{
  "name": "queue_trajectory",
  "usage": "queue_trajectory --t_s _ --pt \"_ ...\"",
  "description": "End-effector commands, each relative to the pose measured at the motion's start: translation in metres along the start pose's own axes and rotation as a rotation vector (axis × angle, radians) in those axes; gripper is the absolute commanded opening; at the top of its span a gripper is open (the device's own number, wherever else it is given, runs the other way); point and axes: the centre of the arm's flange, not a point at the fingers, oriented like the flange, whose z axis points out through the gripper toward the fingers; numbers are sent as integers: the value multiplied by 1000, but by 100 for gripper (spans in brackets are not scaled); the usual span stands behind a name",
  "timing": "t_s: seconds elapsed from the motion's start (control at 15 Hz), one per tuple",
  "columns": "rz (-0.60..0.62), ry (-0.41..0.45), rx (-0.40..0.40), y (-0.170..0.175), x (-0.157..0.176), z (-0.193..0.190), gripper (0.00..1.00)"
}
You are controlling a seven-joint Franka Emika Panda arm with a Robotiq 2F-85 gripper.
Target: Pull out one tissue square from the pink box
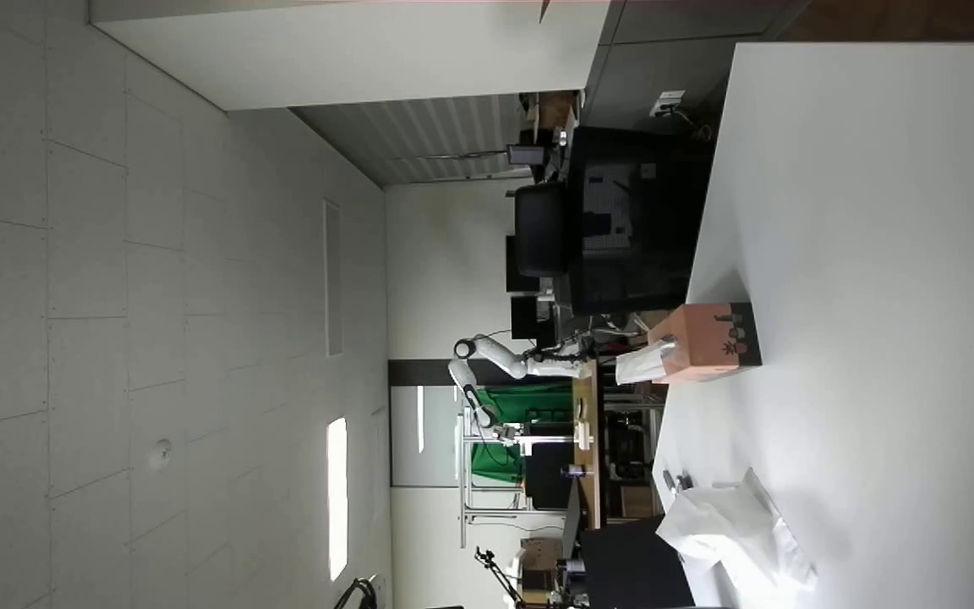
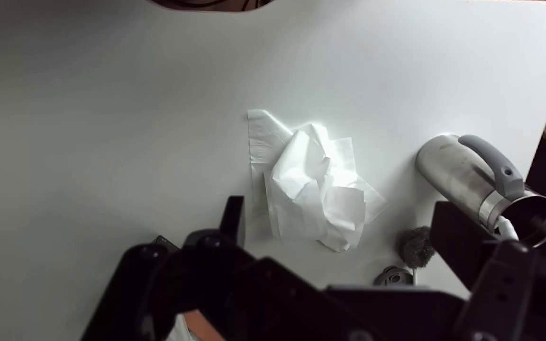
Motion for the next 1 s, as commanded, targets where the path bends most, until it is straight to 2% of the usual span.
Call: queue_trajectory --t_s 0.0,0.2,0.47,0.73,0.93 --pt "0 0 0 0 0 0 100" --pt "-53 60 -19 24 17 11 100" --pt "-90 183 -59 87 63 39 100" --pt "-119 265 -83 151 113 79 100" --pt "-118 286 -100 185 141 119 100"
